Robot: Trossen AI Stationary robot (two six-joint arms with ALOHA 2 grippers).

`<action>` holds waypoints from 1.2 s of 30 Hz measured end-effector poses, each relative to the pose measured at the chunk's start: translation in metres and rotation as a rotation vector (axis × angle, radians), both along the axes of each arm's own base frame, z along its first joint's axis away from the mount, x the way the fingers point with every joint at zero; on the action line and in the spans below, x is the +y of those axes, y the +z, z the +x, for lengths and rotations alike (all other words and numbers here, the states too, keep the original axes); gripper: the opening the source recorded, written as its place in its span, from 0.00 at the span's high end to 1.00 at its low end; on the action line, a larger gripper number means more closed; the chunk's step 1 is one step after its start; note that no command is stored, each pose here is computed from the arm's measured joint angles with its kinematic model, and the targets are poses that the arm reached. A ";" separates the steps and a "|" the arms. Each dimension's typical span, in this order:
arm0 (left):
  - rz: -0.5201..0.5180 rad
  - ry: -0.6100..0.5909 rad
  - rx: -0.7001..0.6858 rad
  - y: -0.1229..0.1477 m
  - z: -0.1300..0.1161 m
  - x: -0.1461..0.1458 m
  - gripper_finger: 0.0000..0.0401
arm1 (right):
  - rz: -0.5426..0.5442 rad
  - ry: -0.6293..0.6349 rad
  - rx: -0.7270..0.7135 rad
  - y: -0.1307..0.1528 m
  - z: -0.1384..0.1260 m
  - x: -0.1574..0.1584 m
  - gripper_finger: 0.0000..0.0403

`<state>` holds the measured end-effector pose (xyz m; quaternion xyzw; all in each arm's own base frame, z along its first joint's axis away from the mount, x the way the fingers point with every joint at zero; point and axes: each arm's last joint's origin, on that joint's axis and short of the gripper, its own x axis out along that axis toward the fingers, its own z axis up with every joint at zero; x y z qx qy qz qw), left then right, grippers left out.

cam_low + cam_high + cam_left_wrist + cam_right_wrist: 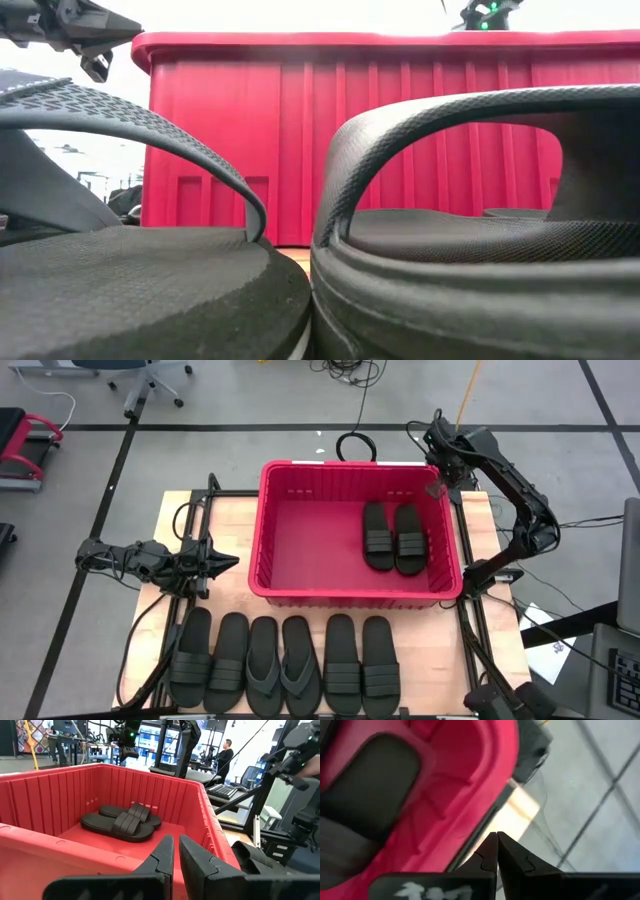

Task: Pick and place slides into bin
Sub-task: Adjust the red bin

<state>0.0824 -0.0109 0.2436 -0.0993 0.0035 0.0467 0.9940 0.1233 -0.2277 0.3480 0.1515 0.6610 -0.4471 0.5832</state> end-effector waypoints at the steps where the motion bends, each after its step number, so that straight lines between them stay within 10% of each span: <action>1: -0.001 0.000 0.000 0.000 0.000 0.000 0.94 | -0.001 -0.011 0.003 -0.002 0.000 -0.002 1.00; 36: -0.016 0.000 -0.002 0.000 0.000 0.000 0.94 | 0.066 -0.012 -0.072 -0.050 0.011 -0.008 1.00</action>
